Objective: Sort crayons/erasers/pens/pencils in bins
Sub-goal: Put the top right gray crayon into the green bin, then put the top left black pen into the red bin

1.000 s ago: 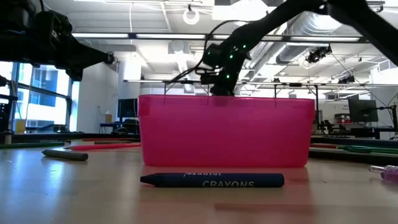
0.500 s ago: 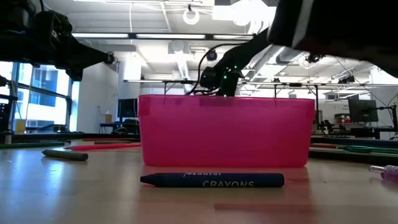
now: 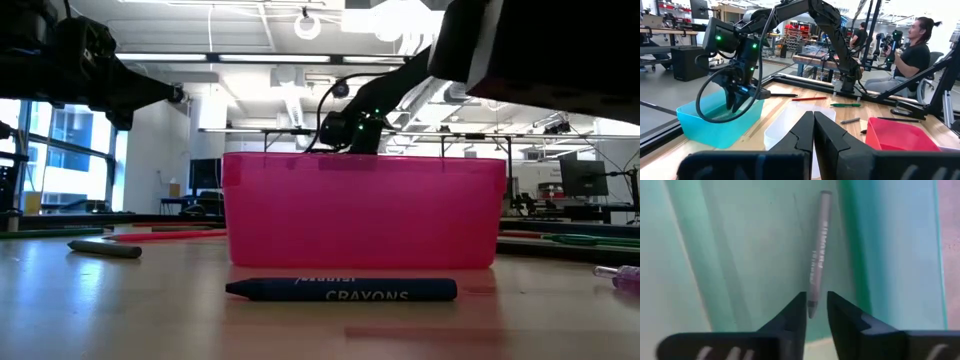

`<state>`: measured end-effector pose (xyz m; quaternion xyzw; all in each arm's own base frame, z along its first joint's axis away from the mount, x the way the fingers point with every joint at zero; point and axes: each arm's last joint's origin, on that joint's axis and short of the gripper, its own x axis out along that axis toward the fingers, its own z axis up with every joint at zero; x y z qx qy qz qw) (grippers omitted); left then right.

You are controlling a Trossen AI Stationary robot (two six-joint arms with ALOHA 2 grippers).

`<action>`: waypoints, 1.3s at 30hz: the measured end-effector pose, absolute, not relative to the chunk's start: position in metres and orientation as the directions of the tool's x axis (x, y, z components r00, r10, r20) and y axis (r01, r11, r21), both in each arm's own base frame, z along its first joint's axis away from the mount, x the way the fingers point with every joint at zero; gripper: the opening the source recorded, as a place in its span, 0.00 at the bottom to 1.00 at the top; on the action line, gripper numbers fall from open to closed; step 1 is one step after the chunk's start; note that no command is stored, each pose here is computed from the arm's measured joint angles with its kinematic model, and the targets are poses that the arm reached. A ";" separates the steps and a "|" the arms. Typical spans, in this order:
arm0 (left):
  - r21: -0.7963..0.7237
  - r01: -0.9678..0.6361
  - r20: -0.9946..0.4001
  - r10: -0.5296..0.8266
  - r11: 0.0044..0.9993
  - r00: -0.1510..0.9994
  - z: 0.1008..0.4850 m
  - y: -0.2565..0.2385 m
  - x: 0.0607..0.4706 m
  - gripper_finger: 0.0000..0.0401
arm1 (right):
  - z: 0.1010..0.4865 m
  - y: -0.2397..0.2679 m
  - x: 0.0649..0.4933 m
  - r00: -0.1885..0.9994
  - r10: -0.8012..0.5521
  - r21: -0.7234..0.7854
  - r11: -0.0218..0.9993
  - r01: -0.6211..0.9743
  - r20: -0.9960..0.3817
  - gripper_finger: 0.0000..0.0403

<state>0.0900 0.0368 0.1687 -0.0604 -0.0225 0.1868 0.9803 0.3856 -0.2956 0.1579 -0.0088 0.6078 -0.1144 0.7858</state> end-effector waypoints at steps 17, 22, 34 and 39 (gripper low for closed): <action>-0.127 -0.363 0.022 0.369 0.923 0.929 0.169 0.037 0.090 0.00 | 0.273 -0.269 0.373 0.378 -0.250 -0.215 0.968 0.132 -0.891 0.02; -0.127 -0.363 0.022 0.369 0.923 0.929 0.169 0.037 0.090 0.00 | 0.277 -0.261 0.362 0.455 -0.271 -0.240 0.962 0.126 -0.848 0.01; -0.127 -0.363 0.022 0.368 0.923 0.929 0.169 0.037 0.090 0.00 | 0.263 -0.217 0.300 0.721 -0.365 -0.221 0.931 0.291 -0.589 0.00; -0.125 -0.366 0.022 0.371 0.922 0.928 0.169 0.037 0.090 0.00 | 0.260 -0.185 0.270 0.797 -0.373 -0.176 0.928 0.329 -0.475 0.00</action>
